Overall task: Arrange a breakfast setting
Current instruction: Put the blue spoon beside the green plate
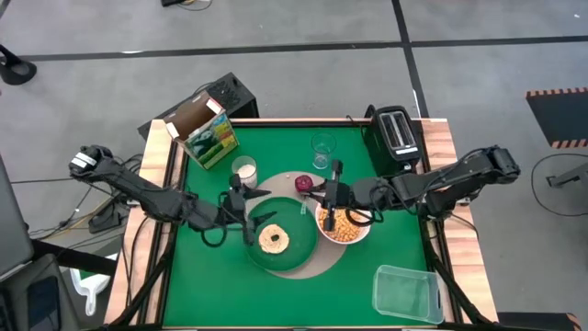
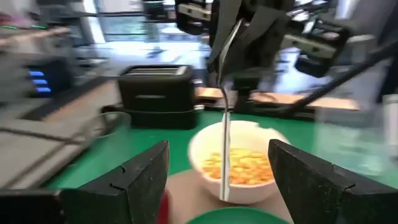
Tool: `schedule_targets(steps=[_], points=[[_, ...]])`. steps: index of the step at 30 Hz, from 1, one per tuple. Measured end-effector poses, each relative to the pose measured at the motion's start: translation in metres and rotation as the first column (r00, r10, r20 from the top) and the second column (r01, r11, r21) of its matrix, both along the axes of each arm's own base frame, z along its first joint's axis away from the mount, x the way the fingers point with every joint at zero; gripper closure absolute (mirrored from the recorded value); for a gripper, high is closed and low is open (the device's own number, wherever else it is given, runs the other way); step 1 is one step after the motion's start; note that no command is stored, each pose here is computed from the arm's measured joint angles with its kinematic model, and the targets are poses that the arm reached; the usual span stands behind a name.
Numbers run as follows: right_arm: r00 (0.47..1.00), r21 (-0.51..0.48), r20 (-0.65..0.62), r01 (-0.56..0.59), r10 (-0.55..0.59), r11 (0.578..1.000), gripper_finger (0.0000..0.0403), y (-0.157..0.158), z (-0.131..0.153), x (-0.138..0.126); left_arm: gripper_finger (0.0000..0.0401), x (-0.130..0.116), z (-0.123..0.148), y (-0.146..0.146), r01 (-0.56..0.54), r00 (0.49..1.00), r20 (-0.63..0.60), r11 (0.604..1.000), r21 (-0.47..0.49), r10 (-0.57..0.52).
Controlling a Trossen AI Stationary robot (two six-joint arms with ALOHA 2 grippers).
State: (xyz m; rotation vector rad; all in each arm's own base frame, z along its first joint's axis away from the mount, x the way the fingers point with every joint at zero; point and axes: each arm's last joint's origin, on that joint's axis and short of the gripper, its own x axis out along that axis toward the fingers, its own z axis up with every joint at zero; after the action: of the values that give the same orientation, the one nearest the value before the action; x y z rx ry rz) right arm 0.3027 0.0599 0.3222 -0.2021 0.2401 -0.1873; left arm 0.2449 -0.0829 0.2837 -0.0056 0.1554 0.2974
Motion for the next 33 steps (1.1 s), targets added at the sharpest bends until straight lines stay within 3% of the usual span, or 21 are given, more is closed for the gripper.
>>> schedule_targets(steps=[8, 13, 19, 23, 33], points=[[0.989, 0.037, 0.124, 0.082, -0.086, 0.996, 0.0358, 0.009, 0.011, -0.001, 0.0162, 0.028, -0.032, -0.041, -0.215, 0.971, -0.075, 0.964, 0.159, 0.229], [0.974, 0.057, 0.192, 0.108, -0.117, 0.993, 0.0358, 0.015, 0.018, -0.003, 0.0175, 0.058, -0.052, -0.058, -0.408, 0.895, -0.059, 0.865, 0.294, 0.442], [0.961, 0.089, 0.24, 0.117, -0.135, 0.989, 0.0358, 0.016, 0.023, -0.003, 0.0191, 0.096, -0.06, -0.073, -0.491, 0.819, -0.052, 0.746, 0.449, 0.571], [0.955, 0.101, 0.261, 0.115, -0.138, 0.988, 0.0358, 0.016, 0.025, -0.003, 0.0204, 0.112, -0.06, -0.075, -0.544, 0.769, -0.035, 0.681, 0.491, 0.639], [0.953, 0.106, 0.268, 0.116, -0.141, 0.988, 0.0358, 0.016, 0.026, -0.003, 0.0253, 0.121, -0.057, -0.07, -0.571, 0.761, -0.022, 0.685, 0.452, 0.649]])
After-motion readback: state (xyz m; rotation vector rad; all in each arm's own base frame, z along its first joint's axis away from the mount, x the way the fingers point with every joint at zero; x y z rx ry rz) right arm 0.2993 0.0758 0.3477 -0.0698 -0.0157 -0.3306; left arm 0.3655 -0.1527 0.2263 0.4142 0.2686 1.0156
